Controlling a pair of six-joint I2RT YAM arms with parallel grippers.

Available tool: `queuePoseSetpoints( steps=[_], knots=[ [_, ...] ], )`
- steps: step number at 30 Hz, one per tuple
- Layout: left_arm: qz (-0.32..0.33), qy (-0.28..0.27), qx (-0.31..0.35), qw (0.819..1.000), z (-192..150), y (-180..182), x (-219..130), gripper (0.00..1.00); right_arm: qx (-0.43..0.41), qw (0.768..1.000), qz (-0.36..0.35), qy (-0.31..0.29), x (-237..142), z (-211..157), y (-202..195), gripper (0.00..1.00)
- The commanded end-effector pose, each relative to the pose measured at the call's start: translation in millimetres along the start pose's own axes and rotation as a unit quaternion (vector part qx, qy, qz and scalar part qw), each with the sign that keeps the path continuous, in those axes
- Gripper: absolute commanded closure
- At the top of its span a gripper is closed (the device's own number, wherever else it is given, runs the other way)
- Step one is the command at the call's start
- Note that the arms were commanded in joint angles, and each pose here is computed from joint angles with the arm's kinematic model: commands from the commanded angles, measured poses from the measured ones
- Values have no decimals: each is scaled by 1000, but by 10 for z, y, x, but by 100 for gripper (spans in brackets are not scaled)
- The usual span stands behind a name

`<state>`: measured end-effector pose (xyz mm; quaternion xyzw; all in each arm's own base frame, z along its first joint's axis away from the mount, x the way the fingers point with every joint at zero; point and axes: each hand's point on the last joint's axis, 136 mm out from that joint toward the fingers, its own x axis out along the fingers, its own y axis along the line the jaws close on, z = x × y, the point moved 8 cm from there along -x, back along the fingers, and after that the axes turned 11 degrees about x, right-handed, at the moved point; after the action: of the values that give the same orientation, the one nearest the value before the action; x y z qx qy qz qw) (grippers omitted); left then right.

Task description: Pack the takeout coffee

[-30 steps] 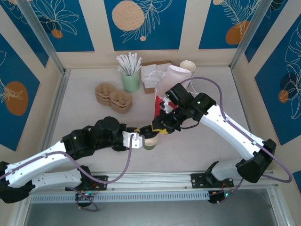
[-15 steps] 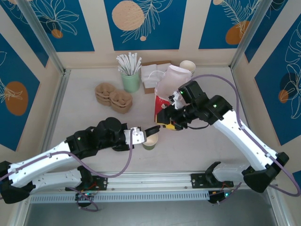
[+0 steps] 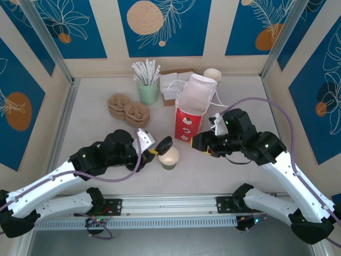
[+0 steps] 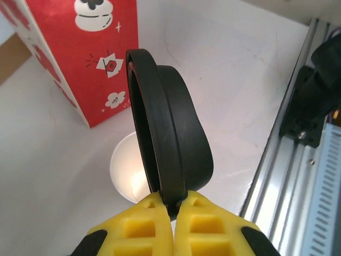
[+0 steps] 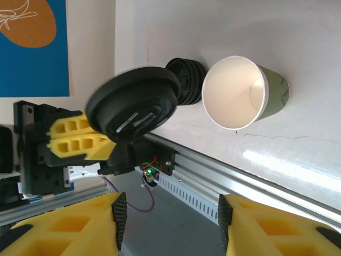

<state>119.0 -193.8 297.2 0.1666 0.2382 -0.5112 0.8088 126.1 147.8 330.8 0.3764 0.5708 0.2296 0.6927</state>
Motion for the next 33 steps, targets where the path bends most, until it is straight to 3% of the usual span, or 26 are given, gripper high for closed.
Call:
queuePoseSetpoints(
  steps=[1,9,15,27,33],
  knots=[
    [-49,-11,-138,989,87,-40,-95,93,3,1000,15,-14,5,-23,-59,49],
    [-77,-39,-279,956,-44,66,-86,93,-19,996,60,-64,69,-40,-245,49],
    [-119,-45,-360,924,-153,124,-9,94,-1,995,76,-58,289,-17,-354,49],
    [-150,-43,-429,890,-436,215,229,95,23,996,60,-62,621,-27,-681,49],
    [-156,-28,-441,883,-488,280,354,95,-8,993,92,-69,773,-33,-733,48]
  ],
)
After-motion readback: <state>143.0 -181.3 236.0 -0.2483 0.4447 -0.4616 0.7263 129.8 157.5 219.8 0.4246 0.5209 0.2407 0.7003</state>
